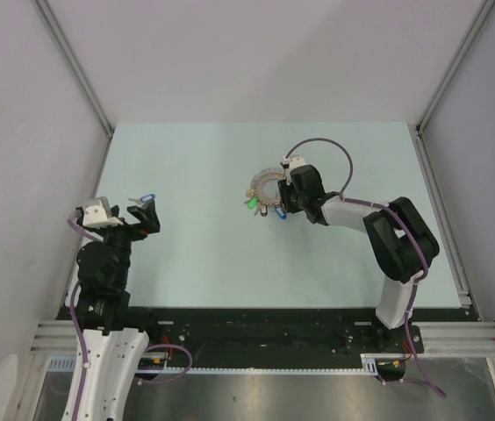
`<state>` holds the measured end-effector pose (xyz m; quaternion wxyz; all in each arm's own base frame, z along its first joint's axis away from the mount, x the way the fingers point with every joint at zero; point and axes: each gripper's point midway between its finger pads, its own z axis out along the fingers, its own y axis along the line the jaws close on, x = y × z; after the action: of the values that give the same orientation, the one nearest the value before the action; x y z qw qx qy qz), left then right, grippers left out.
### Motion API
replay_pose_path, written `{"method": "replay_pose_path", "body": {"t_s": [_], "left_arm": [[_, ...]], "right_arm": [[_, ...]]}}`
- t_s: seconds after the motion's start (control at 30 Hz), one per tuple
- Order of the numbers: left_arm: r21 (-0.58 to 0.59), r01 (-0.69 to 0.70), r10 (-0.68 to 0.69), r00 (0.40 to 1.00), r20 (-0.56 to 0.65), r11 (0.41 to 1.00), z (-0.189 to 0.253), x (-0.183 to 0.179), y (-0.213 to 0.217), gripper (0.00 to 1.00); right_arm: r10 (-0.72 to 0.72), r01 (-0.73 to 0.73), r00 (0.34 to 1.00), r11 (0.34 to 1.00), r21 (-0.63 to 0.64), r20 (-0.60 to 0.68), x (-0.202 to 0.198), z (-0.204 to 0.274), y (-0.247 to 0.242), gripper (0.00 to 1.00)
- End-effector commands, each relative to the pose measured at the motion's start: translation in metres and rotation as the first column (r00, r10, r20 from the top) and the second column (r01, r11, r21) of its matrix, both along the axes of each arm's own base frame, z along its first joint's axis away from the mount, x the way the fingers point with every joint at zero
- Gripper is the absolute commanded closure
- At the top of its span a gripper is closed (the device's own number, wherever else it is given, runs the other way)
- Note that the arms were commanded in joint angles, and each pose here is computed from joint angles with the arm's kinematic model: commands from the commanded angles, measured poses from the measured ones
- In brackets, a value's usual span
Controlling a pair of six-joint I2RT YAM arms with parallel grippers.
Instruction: Put the keys on the keyring
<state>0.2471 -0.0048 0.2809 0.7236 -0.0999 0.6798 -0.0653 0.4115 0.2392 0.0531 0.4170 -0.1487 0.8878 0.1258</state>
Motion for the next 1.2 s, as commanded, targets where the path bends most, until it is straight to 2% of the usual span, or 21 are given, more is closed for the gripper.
{"method": "replay_pose_path", "body": {"t_s": [0.0, 0.17, 0.33, 0.43, 0.47, 0.57, 0.67, 0.83, 0.97, 1.17], "left_arm": [[-0.015, 0.008, -0.007, 1.000, 0.012, 1.000, 0.002, 0.002, -0.002, 0.00], [-0.013, 0.010, -0.010, 1.000, 0.010, 1.000, 0.001, 0.002, -0.003, 0.00], [-0.013, 0.015, -0.015, 1.000, 0.013, 1.000, 0.002, 0.002, -0.004, 0.00], [-0.013, 0.017, -0.016, 1.000, 0.013, 1.000, 0.001, 0.002, -0.004, 0.00], [-0.013, 0.017, -0.016, 1.000, 0.010, 1.000, 0.000, 0.002, -0.004, 0.00], [-0.013, 0.021, -0.021, 1.000, 0.013, 1.000, 0.001, 0.001, -0.005, 0.00], [-0.013, 0.023, -0.023, 1.000, 0.018, 1.000, 0.002, 0.001, -0.005, 0.00], [-0.011, 0.029, -0.029, 0.999, 0.023, 1.000, 0.002, 0.001, -0.006, 0.00], [-0.011, 0.040, -0.039, 0.999, 0.009, 0.999, -0.001, 0.003, -0.009, 0.00], [-0.007, 0.064, -0.064, 0.998, -0.016, 0.998, -0.006, 0.006, -0.013, 0.00]], "right_arm": [[0.013, -0.013, 0.999, 1.000, -0.014, 0.033, 0.018, 0.001, 0.008, 0.59], [-0.033, 0.034, 0.999, 0.997, -0.073, 0.010, 0.021, -0.015, -0.002, 0.60], [-0.042, 0.039, 0.999, 0.994, -0.104, -0.021, 0.017, -0.027, -0.007, 0.69], [-0.039, 0.035, 0.999, 0.993, -0.114, -0.026, 0.014, -0.026, -0.007, 0.81], [-0.039, 0.036, 0.999, 0.993, -0.113, -0.028, 0.012, -0.024, -0.007, 0.89], [-0.015, 0.007, 0.998, 0.993, -0.121, -0.059, -0.003, -0.017, -0.002, 1.00], [0.034, -0.046, 0.995, 0.991, -0.123, -0.096, -0.026, -0.007, 0.009, 1.00], [0.249, -0.275, 0.946, 0.956, -0.105, -0.208, -0.109, 0.011, 0.047, 1.00], [0.433, -0.470, 0.848, 0.881, -0.056, -0.305, -0.171, 0.013, 0.066, 1.00], [0.452, -0.518, 0.786, 0.854, -0.049, -0.421, -0.210, 0.003, 0.044, 1.00]]}}
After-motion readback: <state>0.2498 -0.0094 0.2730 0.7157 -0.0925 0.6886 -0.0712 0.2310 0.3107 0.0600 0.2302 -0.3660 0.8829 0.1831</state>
